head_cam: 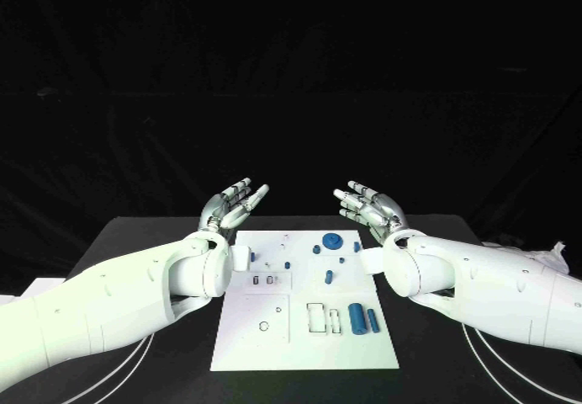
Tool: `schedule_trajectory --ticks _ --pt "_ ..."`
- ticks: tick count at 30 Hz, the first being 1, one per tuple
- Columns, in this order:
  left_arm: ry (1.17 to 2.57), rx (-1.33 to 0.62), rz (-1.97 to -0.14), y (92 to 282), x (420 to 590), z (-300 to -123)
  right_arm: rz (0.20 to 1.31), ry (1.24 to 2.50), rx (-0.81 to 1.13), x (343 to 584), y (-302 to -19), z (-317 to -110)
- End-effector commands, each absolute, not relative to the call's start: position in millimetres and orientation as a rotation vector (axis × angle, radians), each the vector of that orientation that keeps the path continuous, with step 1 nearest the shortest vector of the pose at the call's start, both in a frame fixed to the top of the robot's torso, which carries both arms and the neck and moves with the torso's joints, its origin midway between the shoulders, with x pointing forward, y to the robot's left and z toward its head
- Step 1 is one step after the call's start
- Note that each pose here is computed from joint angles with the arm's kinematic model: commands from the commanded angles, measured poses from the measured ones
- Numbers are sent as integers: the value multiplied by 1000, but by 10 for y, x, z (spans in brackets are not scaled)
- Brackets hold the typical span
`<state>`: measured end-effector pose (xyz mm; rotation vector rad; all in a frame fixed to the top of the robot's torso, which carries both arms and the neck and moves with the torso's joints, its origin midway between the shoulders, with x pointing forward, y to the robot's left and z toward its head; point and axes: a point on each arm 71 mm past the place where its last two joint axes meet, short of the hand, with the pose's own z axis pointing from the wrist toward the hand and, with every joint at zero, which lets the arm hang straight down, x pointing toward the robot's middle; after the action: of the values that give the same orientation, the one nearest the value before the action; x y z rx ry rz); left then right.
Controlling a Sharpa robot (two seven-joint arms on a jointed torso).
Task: Assemble the parts on the task board
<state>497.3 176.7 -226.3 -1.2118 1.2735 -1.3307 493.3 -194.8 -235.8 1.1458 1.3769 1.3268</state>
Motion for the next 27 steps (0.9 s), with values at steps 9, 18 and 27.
schedule_trajectory --ticks 9,18,27 --pt "1304 -1209 -1407 1713 4974 -2252 1501 1632 999 4984 -1805 -2404" --pt "1282 -1186 -1435 1846 4900 -2202 1162 1502 589 5109 -2196 -2195" --pt "1306 -1193 -1456 1905 4796 -2150 1078 1482 422 5116 -2221 -2042"
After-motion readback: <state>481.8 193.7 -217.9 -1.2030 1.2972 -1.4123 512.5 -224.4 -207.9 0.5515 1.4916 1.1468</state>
